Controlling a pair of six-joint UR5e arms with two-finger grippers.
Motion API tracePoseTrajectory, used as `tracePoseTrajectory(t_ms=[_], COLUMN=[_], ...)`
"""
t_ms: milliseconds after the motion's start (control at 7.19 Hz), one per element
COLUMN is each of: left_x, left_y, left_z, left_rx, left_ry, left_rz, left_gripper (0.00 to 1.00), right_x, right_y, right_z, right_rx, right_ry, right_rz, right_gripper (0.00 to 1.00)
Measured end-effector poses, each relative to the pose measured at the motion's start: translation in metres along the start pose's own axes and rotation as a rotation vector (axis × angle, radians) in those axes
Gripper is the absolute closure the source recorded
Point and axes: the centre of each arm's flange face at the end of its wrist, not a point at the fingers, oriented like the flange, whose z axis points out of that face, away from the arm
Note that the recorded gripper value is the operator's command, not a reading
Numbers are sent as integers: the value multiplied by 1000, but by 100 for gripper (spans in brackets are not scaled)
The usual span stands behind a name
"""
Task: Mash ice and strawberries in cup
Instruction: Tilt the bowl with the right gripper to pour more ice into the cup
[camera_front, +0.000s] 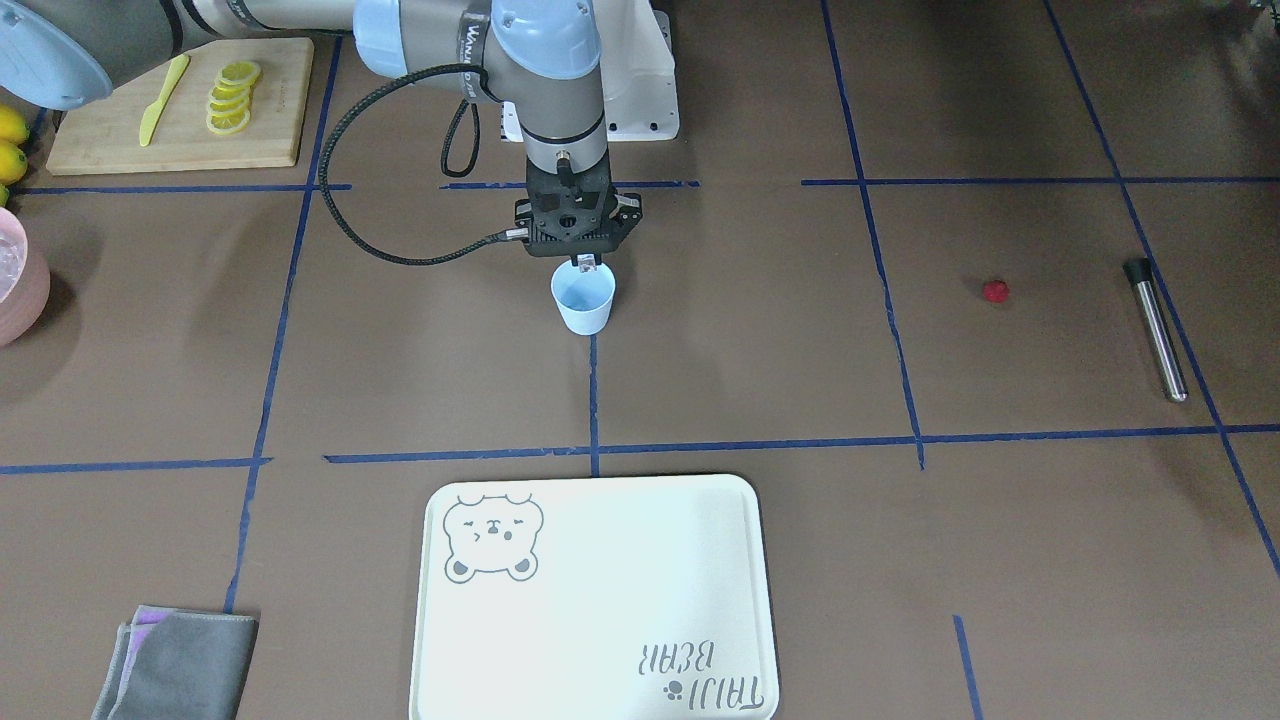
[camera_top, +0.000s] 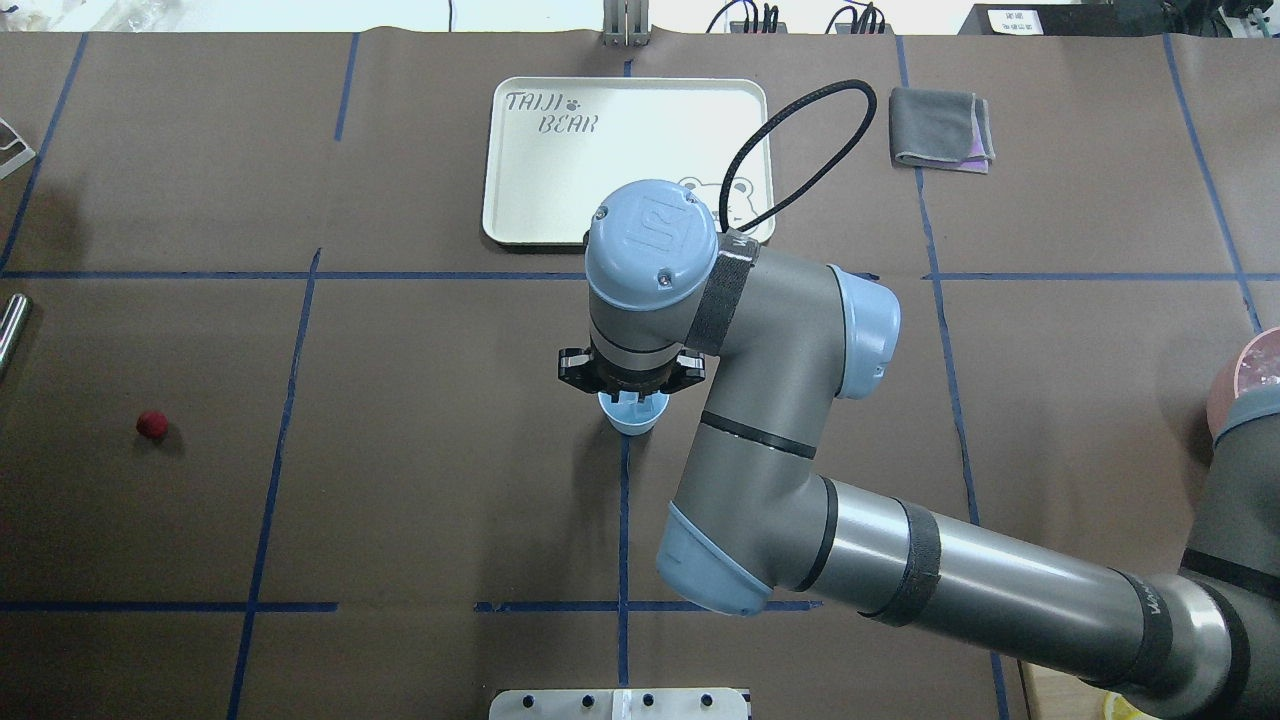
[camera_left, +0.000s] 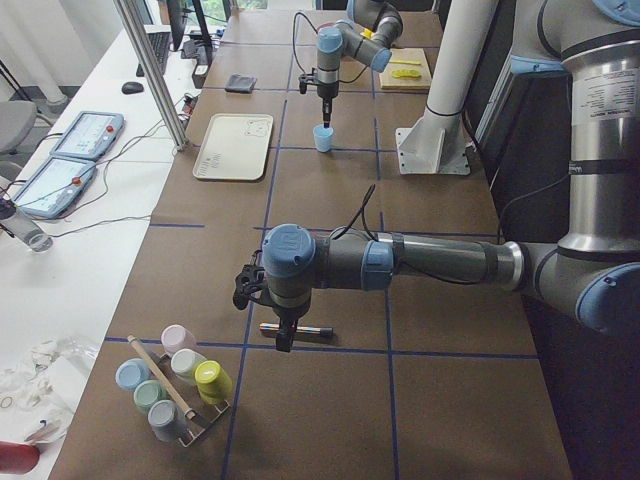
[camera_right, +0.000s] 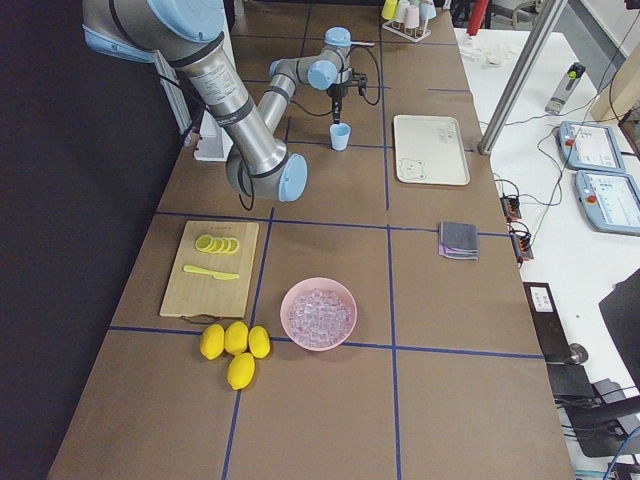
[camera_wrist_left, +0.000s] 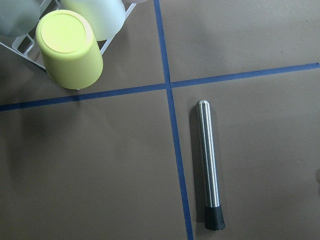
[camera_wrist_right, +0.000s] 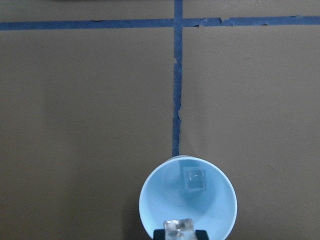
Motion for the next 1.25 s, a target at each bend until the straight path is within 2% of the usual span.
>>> tracePoseTrajectory(t_ms=[139, 278, 417, 556, 973, 1251], left_x=[0, -1, -1, -1, -1, 0], left_y=[0, 0, 0, 0, -2, -2], left_z=[0, 1, 1, 1, 0, 0], left_rx=[-1, -2, -2, -2, 0, 0], left_ry=[0, 1, 2, 2, 2, 2], left_rz=[-1, -1, -2, -2, 0, 0], left_gripper=[0, 0, 0, 0, 0, 0], right_x=[2, 4, 5, 5, 3, 8], right_y=[-2, -4, -5, -6, -7, -14], right_z=[3, 5, 8, 9, 9, -5], right_rx=[16, 30, 36, 40, 48, 67], right_ry=[11, 22, 28, 28, 24, 8], right_rz=[1, 3, 4, 4, 3, 8], right_gripper=[89, 69, 42, 1, 0, 0])
